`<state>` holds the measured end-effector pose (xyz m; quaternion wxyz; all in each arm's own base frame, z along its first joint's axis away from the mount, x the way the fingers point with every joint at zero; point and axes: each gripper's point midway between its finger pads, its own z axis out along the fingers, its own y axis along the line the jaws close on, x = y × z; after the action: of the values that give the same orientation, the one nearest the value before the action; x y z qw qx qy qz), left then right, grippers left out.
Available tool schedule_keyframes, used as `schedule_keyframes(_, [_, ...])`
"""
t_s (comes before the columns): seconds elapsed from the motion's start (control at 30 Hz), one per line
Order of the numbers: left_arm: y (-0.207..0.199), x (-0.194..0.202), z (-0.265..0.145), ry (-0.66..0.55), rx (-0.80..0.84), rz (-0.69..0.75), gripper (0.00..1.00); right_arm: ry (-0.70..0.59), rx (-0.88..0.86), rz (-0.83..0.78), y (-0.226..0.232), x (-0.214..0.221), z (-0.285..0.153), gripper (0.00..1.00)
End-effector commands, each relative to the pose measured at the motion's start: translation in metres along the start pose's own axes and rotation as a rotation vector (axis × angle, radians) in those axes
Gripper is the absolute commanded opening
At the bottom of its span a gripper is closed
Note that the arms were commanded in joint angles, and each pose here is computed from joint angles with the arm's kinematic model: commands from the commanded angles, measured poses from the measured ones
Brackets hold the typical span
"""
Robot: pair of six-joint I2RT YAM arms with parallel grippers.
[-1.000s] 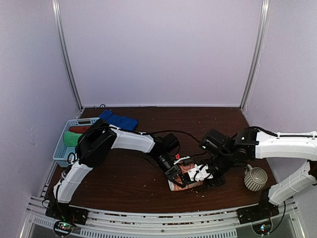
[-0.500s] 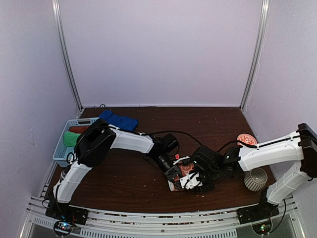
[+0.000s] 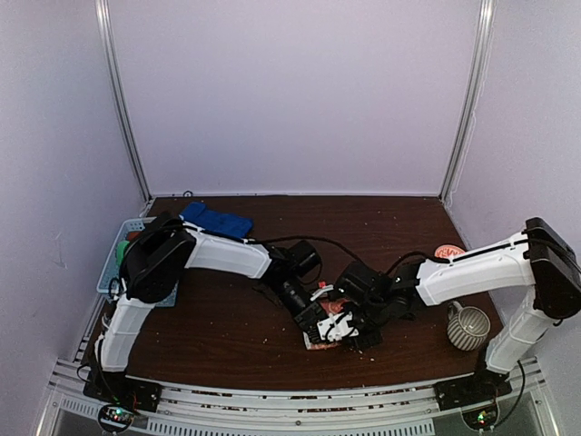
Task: Roll the towels
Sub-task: Roll the towel at the center of the board.
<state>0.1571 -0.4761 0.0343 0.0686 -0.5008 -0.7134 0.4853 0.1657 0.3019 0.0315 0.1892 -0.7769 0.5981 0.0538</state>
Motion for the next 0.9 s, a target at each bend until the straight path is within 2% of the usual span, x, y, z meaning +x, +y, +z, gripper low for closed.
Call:
schedule_keyframes(0.0, [0.016, -0.020, -0.058, -0.139, -0.255, 0.053, 0.38, 0.008, -0.317, 0.073, 0.047, 0.000, -0.008, 0.07])
schedule_keyframes(0.2, [0.021, -0.030, -0.141, -0.385, -0.502, 0.009, 0.39, 0.034, -0.612, 0.248, 0.061, 0.000, -0.015, 0.07])
schedule_keyframes(0.33, [-0.002, -0.039, -0.183, -0.534, -0.627, 0.085, 0.39, 0.052, -0.742, 0.432, 0.045, 0.000, -0.006, 0.06])
schedule_keyframes(0.4, [-0.029, -0.048, -0.202, -0.613, -0.680, 0.192, 0.39, 0.073, -0.842, 0.512, 0.040, 0.003, -0.001, 0.06])
schedule_keyframes(0.53, [-0.118, -0.057, -0.216, -0.755, -0.764, 0.540, 0.43, 0.099, -0.931, 0.616, 0.025, 0.007, 0.013, 0.05])
schedule_keyframes(0.6, [-0.145, -0.054, -0.202, -0.746, -0.788, 0.663, 0.47, 0.112, -0.944, 0.639, 0.021, 0.012, 0.022, 0.05])
schedule_keyframes(0.67, [-0.151, -0.052, -0.179, -0.659, -0.797, 0.719, 0.48, 0.119, -0.945, 0.671, 0.016, 0.017, 0.030, 0.05])
schedule_keyframes(0.87, [-0.107, -0.026, -0.091, -0.250, -0.890, 0.774, 0.48, 0.117, -0.939, 0.700, 0.008, 0.020, 0.035, 0.05])
